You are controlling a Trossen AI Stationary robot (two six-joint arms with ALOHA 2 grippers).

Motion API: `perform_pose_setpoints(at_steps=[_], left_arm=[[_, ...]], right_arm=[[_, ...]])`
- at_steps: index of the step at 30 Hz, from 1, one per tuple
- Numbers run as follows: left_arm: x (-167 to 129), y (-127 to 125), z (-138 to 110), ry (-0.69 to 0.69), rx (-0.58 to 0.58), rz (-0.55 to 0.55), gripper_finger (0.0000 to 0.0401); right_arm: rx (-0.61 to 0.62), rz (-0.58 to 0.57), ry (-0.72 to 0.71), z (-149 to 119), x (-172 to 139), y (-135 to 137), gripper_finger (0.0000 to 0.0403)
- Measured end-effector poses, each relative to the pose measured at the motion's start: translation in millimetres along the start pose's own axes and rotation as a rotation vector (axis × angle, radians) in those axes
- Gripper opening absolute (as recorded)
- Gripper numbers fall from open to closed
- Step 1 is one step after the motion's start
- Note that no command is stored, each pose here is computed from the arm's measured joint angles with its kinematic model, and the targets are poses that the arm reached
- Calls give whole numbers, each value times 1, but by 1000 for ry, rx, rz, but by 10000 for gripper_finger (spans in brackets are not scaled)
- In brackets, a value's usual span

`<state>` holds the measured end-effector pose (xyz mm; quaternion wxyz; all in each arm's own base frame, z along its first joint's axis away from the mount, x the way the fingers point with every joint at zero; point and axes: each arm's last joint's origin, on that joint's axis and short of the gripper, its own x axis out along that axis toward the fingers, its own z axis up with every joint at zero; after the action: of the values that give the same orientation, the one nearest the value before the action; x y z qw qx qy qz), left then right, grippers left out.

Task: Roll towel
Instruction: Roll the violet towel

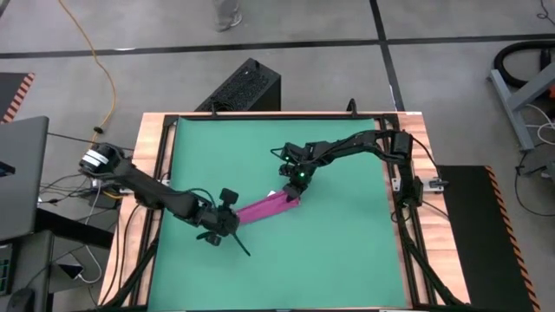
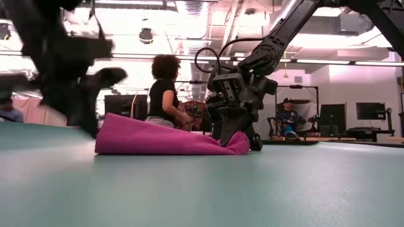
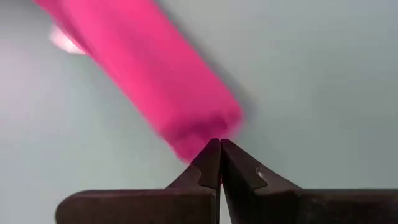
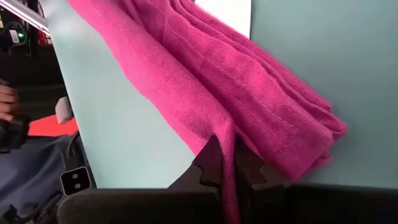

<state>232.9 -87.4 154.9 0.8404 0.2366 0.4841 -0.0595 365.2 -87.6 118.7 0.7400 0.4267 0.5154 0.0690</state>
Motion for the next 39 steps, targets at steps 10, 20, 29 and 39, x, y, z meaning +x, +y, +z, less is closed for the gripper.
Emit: perform_pose_setpoints(at_steps=[10, 20, 29, 39], left_arm=[[-33, -10, 35, -314, -7, 152, 0], [30, -1, 23, -82, 23, 280, 0], [34, -3, 11, -39, -48, 284, 0], [41, -12, -10, -60, -149, 253, 0]], right_arm=[[-8, 4, 5, -1, 1, 1, 21], [-13, 15, 11, -1, 2, 3, 21], [-31, 34, -12, 1, 3, 5, 45], [-98, 18, -96, 2, -20, 24, 88]])
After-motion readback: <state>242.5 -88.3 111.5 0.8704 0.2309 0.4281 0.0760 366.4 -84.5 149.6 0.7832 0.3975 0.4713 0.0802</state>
